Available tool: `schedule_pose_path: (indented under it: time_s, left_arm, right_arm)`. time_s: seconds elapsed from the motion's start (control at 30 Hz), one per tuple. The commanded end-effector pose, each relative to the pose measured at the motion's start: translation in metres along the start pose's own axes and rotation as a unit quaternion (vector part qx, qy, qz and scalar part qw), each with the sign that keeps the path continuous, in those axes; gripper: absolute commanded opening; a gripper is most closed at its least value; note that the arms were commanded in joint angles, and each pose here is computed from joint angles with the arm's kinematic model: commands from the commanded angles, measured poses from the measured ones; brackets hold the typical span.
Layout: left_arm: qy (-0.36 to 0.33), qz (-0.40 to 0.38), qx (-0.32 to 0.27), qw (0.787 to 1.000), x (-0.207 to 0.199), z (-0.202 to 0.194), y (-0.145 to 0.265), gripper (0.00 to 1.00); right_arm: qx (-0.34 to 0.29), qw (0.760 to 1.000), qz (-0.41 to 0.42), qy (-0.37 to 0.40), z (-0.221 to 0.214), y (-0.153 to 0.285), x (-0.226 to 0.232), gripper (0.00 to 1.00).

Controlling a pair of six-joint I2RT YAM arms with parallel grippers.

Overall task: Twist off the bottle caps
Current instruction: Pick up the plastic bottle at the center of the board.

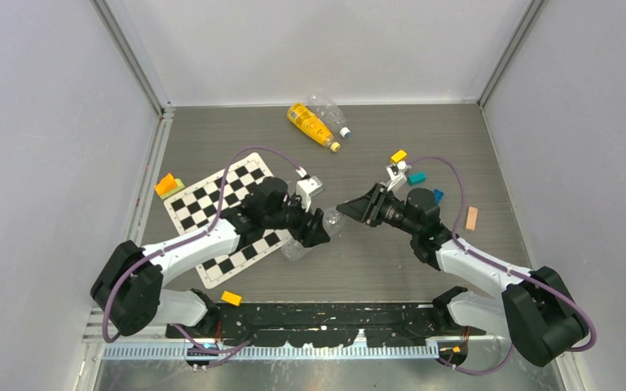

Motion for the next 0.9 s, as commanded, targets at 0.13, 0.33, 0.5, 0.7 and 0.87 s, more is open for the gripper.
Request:
schedule_pose_path:
  time_s: [0.13,0.33,0.5,0.7,0.87]
  left_arm:
    - [-0.012,0.02,-0.043,0.999,-0.002,0.017,0.006,0.39]
    - [-0.043,0.049,-0.036,0.997,0.002,0.011,0.013,0.26]
    - [-0.152,0.105,-0.03,0.982,-0.007,0.003,0.014,0.23]
    - [-0.247,0.214,-0.035,0.945,-0.005,-0.001,0.02,0.22]
    - [-0.275,0.265,-0.045,0.923,-0.004,0.0,0.023,0.21]
  right_arm:
    - [-0.005,1.0,0.013,0.007,0.004,-0.004,0.006,0.08]
    - [-0.012,0.999,-0.034,-0.008,0.007,-0.001,0.002,0.45]
    - [-0.043,0.995,-0.091,-0.022,0.015,0.007,0.003,0.59]
    - [-0.033,0.994,-0.101,-0.036,0.014,0.016,0.011,0.59]
    - [0.003,0.997,-0.069,-0.045,0.012,0.015,0.021,0.54]
Point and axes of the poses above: each gripper's point midway between its finger pads, its own y axis back along the fingers, its own x axis along the line the jaws close on, z = x × y, the point moved 8 cm from there along y, back along the fingers
